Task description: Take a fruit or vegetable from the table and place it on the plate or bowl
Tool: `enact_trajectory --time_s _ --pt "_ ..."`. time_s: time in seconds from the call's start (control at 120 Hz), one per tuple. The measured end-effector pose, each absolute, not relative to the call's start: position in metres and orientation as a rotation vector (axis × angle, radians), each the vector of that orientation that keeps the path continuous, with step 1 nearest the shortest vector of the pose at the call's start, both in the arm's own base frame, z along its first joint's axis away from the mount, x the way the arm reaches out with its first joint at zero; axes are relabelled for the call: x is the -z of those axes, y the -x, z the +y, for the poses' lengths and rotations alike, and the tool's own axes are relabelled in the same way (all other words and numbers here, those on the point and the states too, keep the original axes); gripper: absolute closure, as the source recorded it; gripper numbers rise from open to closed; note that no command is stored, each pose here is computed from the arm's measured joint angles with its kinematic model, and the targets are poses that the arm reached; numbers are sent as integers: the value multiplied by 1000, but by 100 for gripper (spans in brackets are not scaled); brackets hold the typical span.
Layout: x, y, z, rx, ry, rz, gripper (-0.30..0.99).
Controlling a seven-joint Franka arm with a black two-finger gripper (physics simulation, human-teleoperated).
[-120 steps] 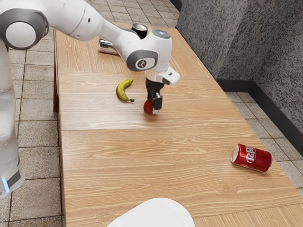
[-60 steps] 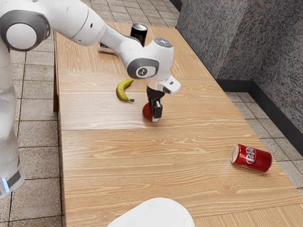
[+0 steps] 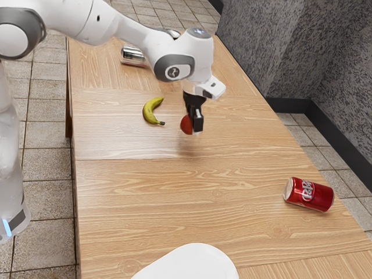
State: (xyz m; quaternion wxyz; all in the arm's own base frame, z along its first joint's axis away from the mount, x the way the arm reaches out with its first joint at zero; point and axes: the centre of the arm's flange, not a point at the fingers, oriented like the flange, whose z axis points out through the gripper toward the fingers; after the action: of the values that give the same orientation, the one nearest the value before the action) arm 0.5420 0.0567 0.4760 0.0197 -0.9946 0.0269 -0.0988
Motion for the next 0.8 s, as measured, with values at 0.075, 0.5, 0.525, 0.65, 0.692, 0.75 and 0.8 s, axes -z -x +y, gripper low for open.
enact_trajectory --time_s 0.075,0.5,0.525,0.65,0.692,0.75,0.8 --pt "-500 -534 36 333 3079 144 38" --pt "-530 -462 -255 281 2913 978 39" --pt "-531 -456 -269 285 2900 1019 39" --pt "-528 -424 -323 277 2838 1187 39" --pt "-526 -415 -341 276 2819 1245 39" --pt "-526 -411 -370 280 2804 1343 39" --pt "-524 -414 -392 279 2788 1422 39"
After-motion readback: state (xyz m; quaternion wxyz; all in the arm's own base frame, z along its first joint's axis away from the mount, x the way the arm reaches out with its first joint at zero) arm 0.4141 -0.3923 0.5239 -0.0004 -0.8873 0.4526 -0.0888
